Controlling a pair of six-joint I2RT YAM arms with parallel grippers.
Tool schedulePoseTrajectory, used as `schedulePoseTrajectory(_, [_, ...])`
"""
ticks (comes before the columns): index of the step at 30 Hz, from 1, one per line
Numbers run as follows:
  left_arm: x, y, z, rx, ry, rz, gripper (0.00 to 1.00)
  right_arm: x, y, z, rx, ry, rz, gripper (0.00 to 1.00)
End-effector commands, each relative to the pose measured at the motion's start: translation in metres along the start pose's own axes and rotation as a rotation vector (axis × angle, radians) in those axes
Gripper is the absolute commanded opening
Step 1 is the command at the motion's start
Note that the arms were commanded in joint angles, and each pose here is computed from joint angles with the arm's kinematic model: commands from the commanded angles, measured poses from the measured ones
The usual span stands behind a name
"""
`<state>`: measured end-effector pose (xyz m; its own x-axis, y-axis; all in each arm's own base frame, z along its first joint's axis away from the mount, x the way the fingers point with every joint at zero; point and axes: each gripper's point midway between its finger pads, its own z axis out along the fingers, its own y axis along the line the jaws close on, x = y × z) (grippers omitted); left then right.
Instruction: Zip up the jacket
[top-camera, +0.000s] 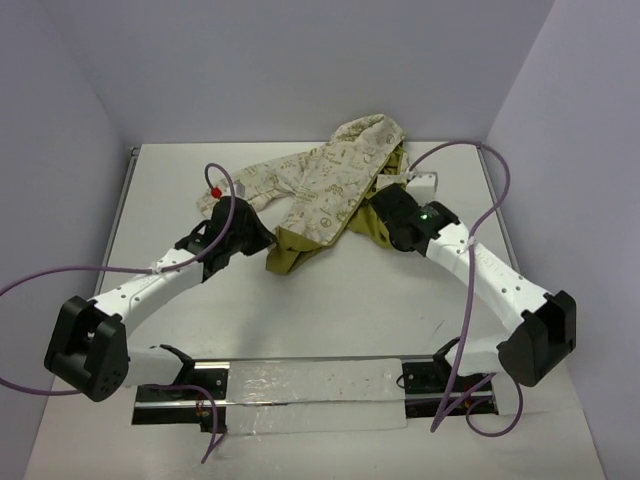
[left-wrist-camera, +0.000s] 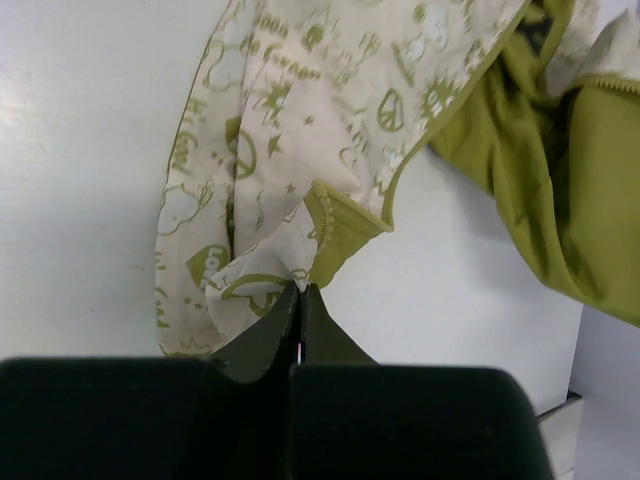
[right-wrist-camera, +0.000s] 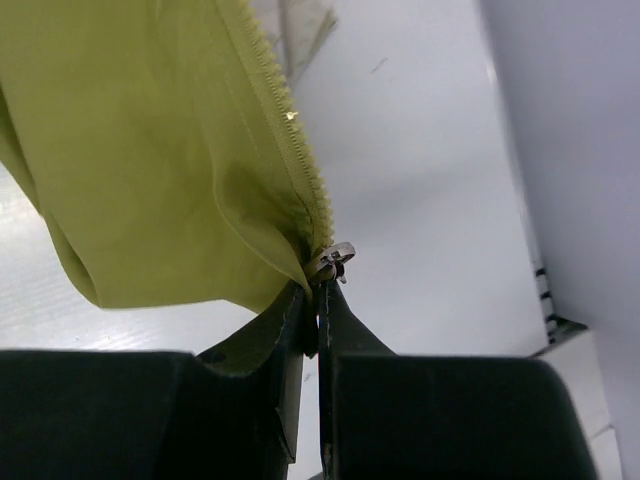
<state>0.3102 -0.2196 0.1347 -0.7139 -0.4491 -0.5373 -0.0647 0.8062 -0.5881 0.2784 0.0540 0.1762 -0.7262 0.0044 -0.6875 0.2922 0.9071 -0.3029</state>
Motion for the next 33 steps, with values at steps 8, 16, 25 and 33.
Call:
schedulePoseTrajectory(8, [-0.239,-0.143,-0.143,0.291,-0.523,0.078,0.0,-0.161,-0.109,-0.126,-0.101,-0.376,0.41,0.0])
schedulePoseTrajectory(16, [-0.352,-0.147,-0.242,0.303,-0.777,0.042,0.0,-0.227,-0.176,-0.156,-0.001,-0.483,0.494,0.01])
schedulePoseTrajectory(25, [-0.393,-0.089,-0.12,0.159,-0.579,-0.022,0.0,-0.266,-0.144,-0.052,0.038,-0.38,0.45,0.0])
schedulePoseTrajectory(33, [-0.434,-0.097,-0.095,0.241,-0.63,0.011,0.0,-0.325,-0.143,-0.029,0.055,-0.488,0.563,0.0])
